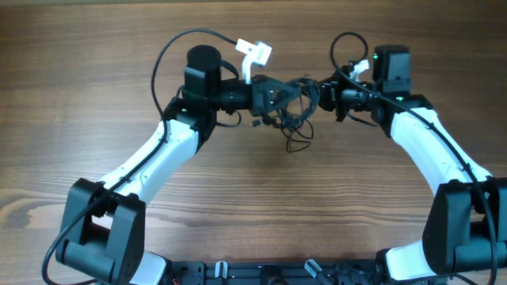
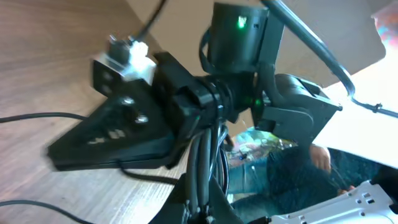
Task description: Untangle cables
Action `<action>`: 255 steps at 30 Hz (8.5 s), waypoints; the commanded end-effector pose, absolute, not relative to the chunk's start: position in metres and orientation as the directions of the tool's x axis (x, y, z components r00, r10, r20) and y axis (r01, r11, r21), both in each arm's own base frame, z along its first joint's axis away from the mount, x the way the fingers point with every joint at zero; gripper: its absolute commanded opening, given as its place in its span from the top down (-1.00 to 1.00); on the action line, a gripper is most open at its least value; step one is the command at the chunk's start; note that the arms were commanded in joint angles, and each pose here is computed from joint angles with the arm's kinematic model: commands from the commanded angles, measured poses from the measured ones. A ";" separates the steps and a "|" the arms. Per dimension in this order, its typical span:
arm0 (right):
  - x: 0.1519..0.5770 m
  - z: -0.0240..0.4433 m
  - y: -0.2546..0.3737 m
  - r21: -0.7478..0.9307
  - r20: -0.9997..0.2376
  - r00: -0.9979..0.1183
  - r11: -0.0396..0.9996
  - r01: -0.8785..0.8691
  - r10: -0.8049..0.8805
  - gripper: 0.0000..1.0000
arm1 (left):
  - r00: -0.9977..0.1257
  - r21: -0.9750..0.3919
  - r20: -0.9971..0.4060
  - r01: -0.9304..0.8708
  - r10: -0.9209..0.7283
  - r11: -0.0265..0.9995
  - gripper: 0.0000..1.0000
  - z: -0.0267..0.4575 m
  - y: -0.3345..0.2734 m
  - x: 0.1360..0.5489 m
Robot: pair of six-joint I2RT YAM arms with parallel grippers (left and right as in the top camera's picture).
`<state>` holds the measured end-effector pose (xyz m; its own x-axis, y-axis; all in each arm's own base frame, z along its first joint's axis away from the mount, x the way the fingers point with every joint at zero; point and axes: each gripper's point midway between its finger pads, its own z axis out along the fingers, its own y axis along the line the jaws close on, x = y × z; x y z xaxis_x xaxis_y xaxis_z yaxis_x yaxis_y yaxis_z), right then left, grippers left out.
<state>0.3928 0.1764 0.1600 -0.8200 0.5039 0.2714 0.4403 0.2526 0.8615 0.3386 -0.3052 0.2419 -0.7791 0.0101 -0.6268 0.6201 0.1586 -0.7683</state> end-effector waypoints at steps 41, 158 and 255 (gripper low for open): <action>0.356 0.137 0.208 0.415 -0.618 -0.756 0.726 -0.548 -0.217 -0.31 | -0.857 -0.664 -0.482 0.223 -0.181 0.714 0.92 0.145 -0.273 0.376; 0.401 0.082 0.020 0.516 -0.308 -0.839 0.820 0.248 0.448 0.92 | -0.883 -0.788 -0.362 0.119 -0.298 0.604 0.92 0.160 -0.243 0.394; 0.376 0.223 0.177 0.805 -0.560 -0.824 0.290 -0.517 0.088 -0.25 | -0.760 -0.783 -0.602 0.503 -0.244 0.367 0.92 0.278 -0.288 0.368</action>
<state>0.3842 0.1723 0.2192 -0.8160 0.1086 -0.5678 -0.5074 0.3362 0.7934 0.3838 -0.2783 0.2634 -0.7683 -0.3216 -0.5534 0.4050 0.4252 -0.8094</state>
